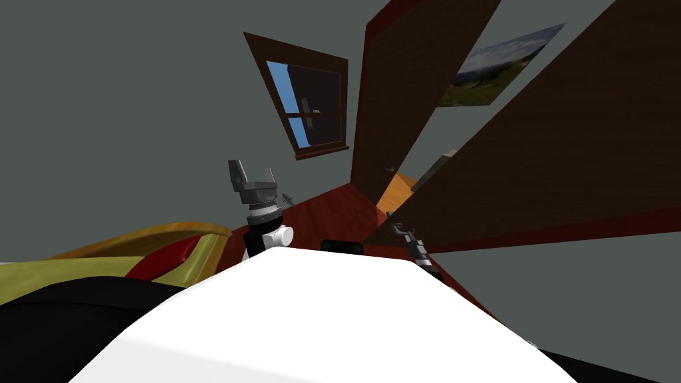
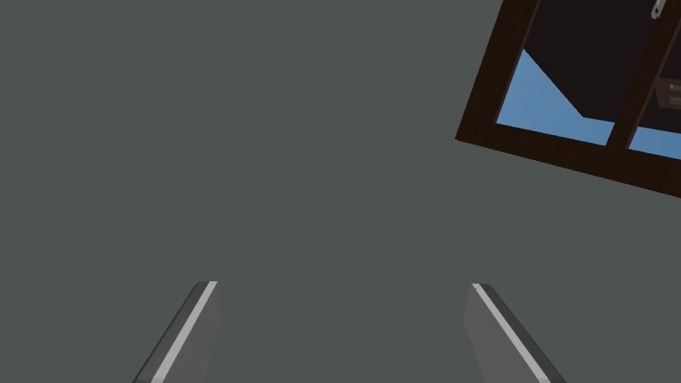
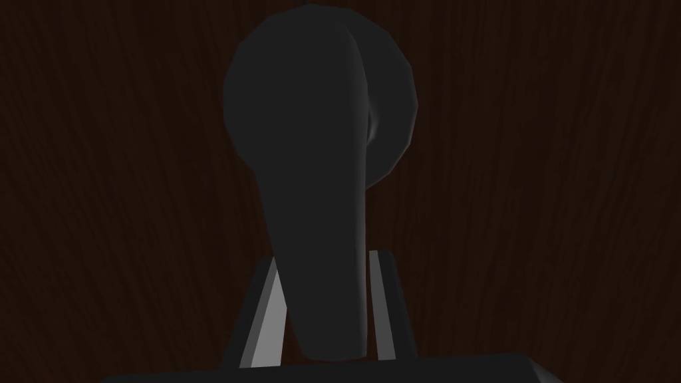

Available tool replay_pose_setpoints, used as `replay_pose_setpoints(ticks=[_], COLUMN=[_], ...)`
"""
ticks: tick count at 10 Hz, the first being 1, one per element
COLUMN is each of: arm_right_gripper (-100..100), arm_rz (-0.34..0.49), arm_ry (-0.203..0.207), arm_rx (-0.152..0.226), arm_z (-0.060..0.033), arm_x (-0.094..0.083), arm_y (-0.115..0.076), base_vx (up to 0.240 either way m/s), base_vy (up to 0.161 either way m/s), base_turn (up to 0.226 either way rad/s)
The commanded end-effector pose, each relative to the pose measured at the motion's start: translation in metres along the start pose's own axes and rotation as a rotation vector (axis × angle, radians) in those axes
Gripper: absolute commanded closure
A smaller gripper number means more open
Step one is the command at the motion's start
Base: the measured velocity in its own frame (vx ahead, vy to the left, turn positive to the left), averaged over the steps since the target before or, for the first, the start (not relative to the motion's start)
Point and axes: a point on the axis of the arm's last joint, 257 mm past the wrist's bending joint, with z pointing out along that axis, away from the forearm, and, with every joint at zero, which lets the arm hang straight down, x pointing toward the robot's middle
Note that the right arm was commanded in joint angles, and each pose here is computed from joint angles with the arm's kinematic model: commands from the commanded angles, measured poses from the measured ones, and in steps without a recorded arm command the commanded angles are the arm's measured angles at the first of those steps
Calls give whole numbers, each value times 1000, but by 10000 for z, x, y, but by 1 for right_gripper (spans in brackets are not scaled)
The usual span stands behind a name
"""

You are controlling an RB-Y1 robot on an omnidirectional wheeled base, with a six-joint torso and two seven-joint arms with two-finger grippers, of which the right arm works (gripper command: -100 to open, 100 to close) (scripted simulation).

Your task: Pull the door open

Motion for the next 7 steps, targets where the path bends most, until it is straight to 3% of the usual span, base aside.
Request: replay_pose_setpoints(ticks=[1, 4, 5, 7], arm_right_gripper=[100, 100, 100, 100], arm_rz=[9, 10, 3, 6], arm_ry=[16, 22, 7, 5], arm_rx=[4, 4, 8, 6], arm_z=[2, 27, 0, 104], arm_x=[87, 98, 26, 60], arm_y=[-41, -40, -34, -40], base_vx=[-205, -105, -82, -152], base_vy=[-51, -25, -29, -40], base_turn=[125, 28, 33, 160])
